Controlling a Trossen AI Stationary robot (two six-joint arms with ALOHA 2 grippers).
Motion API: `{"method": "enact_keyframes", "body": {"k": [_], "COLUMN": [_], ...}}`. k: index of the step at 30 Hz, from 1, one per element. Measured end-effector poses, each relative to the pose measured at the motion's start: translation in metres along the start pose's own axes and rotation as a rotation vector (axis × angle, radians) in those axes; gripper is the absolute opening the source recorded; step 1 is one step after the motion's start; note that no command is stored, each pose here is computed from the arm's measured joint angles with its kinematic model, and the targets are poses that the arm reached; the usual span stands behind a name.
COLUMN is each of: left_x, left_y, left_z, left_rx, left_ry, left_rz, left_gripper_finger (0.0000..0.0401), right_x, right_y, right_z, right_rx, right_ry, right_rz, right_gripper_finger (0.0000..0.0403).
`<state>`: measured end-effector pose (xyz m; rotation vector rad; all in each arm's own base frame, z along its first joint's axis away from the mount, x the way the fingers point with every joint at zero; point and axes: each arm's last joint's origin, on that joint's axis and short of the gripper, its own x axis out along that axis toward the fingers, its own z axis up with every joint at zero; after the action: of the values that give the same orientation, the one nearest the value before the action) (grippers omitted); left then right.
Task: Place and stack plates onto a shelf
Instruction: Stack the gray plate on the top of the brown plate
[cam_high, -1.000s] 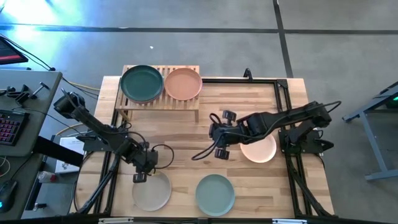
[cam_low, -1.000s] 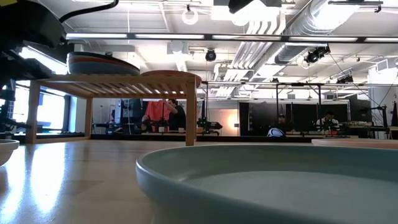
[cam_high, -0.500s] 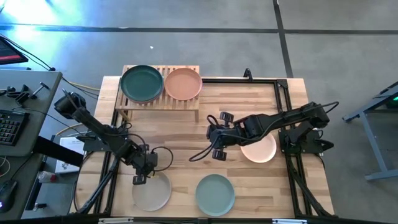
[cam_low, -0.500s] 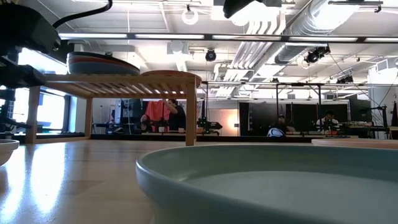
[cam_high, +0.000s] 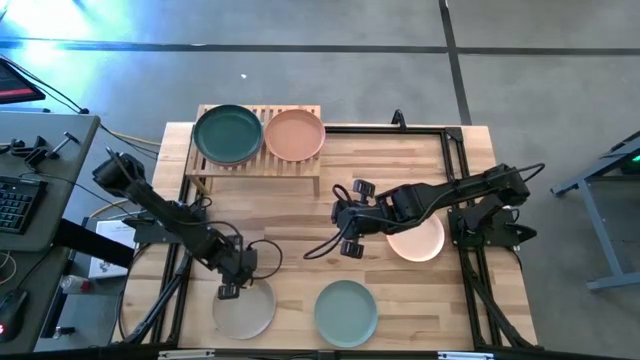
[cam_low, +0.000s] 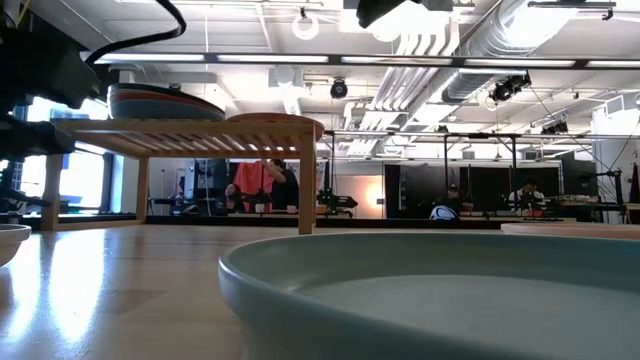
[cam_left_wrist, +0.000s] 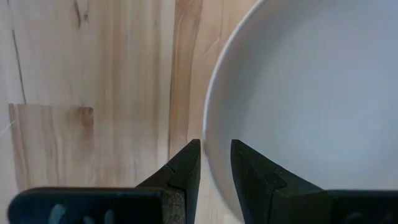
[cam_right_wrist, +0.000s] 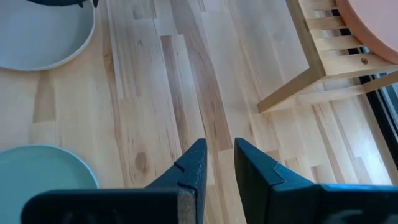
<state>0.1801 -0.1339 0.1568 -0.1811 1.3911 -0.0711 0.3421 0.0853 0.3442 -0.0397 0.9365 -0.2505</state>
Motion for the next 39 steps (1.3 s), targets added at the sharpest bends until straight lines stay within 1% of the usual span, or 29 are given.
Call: {"method": "enact_keyframes", "body": {"k": [15, 19, 23, 25, 32, 37, 39], "left_x": [0.020, 0.020, 0.020, 0.020, 0.018, 0.008, 0.004], "left_y": [-0.001, -0.001, -0.001, -0.002, -0.002, -0.002, 0.000], "left_z": [0.001, 0.001, 0.001, 0.001, 0.001, 0.007, 0.012], "left_rx": [-0.013, -0.014, -0.016, -0.017, -0.010, -0.002, -0.020], "left_ry": [0.061, 0.063, 0.073, 0.074, 0.145, 0.175, 0.178], "left_rz": [0.047, 0.043, 0.032, 0.026, -0.030, -0.006, 0.013], "left_gripper_finger": [0.0077, 0.0059, 0.0019, 0.0007, 0.0003, 0.0002, 0.0001], "right_x": [0.000, 0.000, 0.000, 0.000, 0.000, 0.000, 0.000], "right_y": [0.000, 0.001, 0.001, 0.001, 0.001, 0.001, 0.001], "right_z": [0.000, 0.000, 0.000, 0.000, 0.000, 0.000, 0.000], "right_rx": [-0.001, -0.001, -0.001, -0.001, 0.000, -0.001, 0.000], "right_ry": [0.003, 0.007, 0.007, 0.007, 0.007, 0.007, 0.005], "right_rz": [0.004, 0.017, 0.020, 0.020, 0.020, 0.021, 0.021], "right_gripper_finger": [0.0057, 0.0057, 0.0057, 0.0057, 0.0057, 0.0057, 0.0057]}}
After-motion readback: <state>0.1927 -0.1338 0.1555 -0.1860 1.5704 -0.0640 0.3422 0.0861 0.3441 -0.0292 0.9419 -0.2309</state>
